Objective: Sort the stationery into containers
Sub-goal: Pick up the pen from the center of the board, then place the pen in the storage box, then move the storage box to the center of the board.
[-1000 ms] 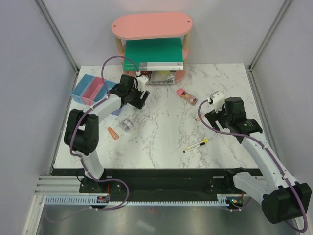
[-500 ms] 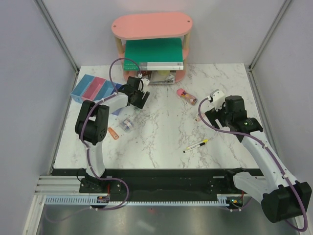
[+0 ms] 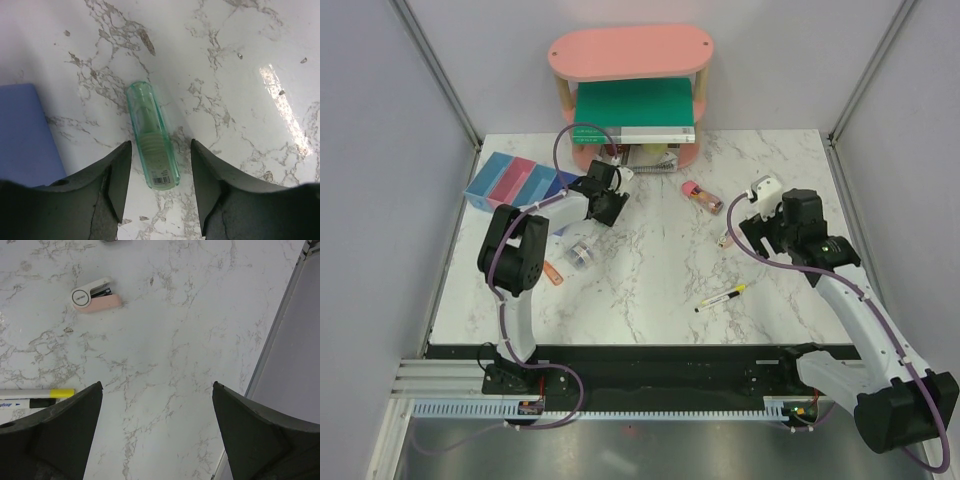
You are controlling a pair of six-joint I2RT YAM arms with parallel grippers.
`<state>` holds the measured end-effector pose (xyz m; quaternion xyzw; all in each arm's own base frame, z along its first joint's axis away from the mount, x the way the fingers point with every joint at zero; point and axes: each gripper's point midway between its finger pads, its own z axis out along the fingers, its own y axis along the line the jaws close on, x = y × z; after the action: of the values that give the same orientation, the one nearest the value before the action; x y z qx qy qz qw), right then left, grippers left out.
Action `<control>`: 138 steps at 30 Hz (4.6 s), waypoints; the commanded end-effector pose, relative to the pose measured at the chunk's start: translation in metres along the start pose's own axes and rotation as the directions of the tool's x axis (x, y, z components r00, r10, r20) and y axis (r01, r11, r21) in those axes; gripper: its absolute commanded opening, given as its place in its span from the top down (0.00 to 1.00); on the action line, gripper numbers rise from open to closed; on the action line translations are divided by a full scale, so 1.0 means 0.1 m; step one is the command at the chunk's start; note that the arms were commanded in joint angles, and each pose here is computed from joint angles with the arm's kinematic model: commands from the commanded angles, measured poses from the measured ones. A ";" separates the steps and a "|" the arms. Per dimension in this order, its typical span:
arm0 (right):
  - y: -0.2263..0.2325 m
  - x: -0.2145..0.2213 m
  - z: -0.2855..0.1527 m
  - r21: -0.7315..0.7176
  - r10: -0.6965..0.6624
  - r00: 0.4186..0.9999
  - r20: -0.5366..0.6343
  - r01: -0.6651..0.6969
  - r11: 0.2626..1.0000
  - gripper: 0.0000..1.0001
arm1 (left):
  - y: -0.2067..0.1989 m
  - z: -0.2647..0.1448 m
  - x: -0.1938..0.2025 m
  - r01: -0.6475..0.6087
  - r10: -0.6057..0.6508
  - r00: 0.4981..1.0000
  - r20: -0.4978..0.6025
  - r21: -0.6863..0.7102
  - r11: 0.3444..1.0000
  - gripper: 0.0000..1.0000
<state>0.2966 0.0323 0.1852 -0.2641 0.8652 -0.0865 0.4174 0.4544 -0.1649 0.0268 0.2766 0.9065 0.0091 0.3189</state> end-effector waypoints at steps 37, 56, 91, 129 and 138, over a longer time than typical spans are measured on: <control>-0.18 -0.47 -0.47 0.016 0.019 0.988 0.153 -0.022 1.000 0.02 | -0.08 -0.78 -0.14 0.071 -0.068 0.997 -0.047 0.066 0.995 0.98; -0.22 -0.55 -0.59 0.025 0.022 0.983 0.183 -0.027 0.999 0.02 | 1.07 -1.09 -0.41 0.080 -0.077 0.997 0.022 -0.227 0.971 0.98; -0.18 -0.71 -0.57 -0.023 0.028 0.980 0.199 -0.024 0.999 0.02 | 1.34 -1.04 -0.33 0.062 -0.049 0.997 0.057 -0.259 0.964 0.27; -0.15 -0.70 -0.56 -0.041 0.026 0.979 0.202 -0.018 0.999 0.02 | 0.99 -0.50 0.37 -0.077 0.071 0.995 -0.068 -0.098 0.992 0.30; -0.14 -0.71 -0.55 -0.044 0.028 0.980 0.200 -0.019 0.999 0.02 | 0.70 -0.59 0.25 0.086 -0.083 0.995 -0.059 0.040 0.996 0.30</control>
<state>0.2947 0.0525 0.2691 -0.2723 0.8273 -0.0395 0.4898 0.4587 -0.0520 0.0837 0.2767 0.9018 0.0818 0.3217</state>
